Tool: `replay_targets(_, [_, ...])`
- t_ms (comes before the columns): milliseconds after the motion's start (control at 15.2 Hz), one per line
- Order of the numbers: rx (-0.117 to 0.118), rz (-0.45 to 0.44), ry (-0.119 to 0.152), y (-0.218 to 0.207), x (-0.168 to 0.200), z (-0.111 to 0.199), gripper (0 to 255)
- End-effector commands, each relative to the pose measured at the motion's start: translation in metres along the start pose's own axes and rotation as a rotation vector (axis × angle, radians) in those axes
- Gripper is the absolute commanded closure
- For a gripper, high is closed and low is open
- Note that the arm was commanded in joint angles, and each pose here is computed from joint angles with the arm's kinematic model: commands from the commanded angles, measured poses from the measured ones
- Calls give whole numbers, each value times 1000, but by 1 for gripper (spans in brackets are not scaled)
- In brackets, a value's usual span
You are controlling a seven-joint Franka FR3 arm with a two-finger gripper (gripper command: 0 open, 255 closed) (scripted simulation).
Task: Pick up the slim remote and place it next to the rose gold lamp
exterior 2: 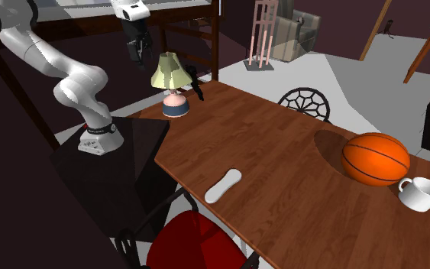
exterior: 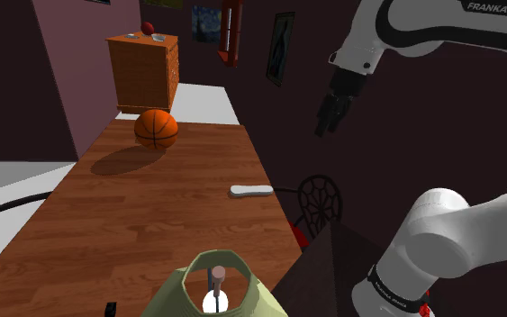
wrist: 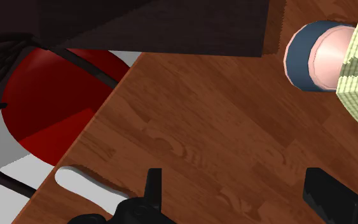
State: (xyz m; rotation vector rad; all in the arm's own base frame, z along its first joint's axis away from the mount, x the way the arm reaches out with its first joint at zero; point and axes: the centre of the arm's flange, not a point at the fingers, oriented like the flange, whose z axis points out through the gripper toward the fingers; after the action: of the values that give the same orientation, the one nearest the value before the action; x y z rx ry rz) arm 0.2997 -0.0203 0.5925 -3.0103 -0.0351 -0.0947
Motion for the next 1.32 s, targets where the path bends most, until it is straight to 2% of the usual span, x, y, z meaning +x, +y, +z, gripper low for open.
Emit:
replay_targets(0, [0, 0, 0, 0, 0, 0, 0])
replay_targets(1254, [-44, -333, -48, 120, 113, 187, 0])
